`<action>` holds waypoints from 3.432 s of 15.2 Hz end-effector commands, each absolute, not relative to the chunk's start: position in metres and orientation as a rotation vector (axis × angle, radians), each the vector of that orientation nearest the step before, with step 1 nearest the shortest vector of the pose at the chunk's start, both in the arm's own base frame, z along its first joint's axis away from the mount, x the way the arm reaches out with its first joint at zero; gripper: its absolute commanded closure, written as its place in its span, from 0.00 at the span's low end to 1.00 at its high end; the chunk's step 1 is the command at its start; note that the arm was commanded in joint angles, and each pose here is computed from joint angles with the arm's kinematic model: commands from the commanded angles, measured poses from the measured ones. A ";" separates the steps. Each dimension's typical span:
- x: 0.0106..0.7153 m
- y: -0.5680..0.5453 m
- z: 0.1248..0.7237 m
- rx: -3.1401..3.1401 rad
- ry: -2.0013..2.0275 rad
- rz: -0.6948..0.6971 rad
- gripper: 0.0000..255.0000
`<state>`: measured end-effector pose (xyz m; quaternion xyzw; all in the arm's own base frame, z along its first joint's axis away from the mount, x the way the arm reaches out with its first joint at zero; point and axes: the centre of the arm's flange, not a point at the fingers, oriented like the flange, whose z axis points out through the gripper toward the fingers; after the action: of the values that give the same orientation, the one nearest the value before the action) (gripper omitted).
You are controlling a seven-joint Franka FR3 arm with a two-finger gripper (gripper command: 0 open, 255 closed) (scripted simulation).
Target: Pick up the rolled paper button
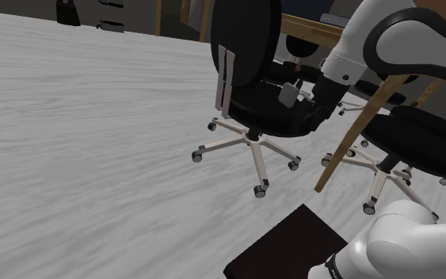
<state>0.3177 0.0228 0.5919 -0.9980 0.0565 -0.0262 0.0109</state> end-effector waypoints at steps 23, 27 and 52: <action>0.488 -0.212 0.619 -3.123 0.215 -0.054 0.00; 0.518 -0.255 0.624 -3.124 0.222 -0.049 0.00; 0.537 -0.282 0.603 -3.125 0.226 -0.046 1.00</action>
<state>0.5381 -0.2814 0.5976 -0.9973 0.0722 -0.0147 0.0040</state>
